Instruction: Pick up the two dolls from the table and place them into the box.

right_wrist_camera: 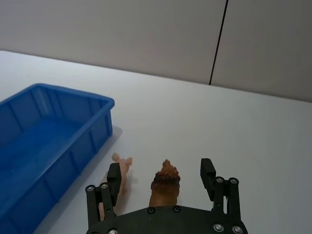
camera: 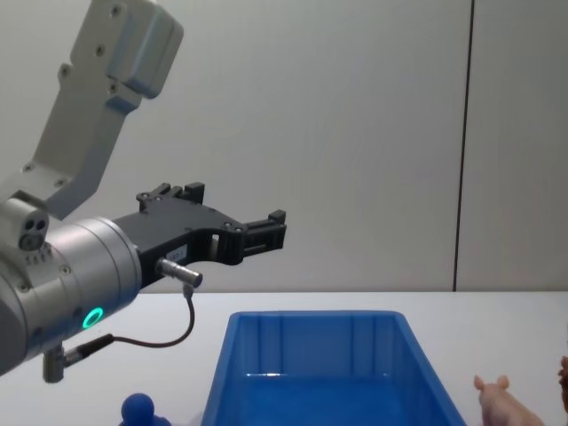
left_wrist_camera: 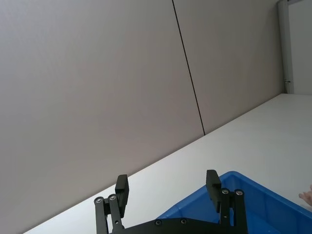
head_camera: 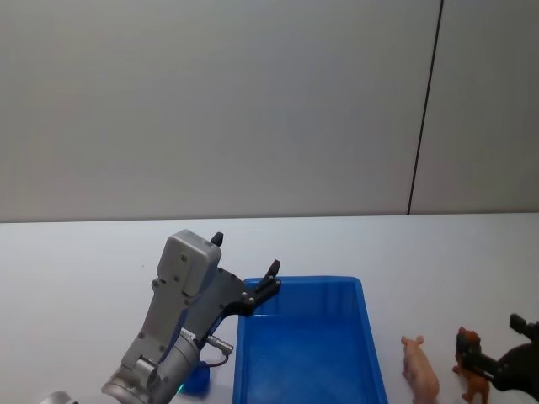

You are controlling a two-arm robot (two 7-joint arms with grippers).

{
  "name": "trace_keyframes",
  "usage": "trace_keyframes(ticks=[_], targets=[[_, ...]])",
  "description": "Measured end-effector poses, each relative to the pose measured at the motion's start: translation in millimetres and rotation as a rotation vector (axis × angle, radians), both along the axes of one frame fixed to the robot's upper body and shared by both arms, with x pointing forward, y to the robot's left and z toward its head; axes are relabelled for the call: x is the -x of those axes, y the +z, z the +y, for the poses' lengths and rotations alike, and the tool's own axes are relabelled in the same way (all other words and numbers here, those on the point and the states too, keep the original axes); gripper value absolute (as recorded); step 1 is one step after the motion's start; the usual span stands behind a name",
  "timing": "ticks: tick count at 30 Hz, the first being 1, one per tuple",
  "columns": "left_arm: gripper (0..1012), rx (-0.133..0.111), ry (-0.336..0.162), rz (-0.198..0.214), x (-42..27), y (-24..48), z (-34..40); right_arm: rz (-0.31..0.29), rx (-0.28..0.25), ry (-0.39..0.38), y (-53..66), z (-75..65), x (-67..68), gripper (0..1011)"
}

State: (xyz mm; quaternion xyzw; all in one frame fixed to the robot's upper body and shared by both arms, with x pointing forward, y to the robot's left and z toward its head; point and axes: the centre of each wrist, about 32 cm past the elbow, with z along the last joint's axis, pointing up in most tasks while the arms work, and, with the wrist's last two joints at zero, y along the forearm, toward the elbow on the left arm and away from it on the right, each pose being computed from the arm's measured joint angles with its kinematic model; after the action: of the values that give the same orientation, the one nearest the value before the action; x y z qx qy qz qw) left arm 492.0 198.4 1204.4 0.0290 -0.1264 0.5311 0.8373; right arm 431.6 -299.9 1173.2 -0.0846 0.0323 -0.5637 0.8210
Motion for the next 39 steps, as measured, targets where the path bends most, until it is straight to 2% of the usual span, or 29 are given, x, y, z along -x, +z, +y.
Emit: trace_keyframes(ticks=[9,27,33,39], targets=[[1001,0.000,0.000,0.000,0.0,0.0,0.0,0.079,-0.005,0.002,-14.2,-4.2,-0.3,1001],[1002,0.000,0.000,0.000,0.0,0.0,0.0,0.179,-0.045,0.011,-34.3,-4.0,-12.0,998],[1001,0.000,0.000,0.000,0.0,0.0,0.0,0.207,-0.058,0.017,-39.0,-3.6,-14.5,880],[1001,0.000,0.000,0.000,0.0,0.0,0.0,0.230,-0.068,0.019,-42.3,-3.3,-16.0,682]])
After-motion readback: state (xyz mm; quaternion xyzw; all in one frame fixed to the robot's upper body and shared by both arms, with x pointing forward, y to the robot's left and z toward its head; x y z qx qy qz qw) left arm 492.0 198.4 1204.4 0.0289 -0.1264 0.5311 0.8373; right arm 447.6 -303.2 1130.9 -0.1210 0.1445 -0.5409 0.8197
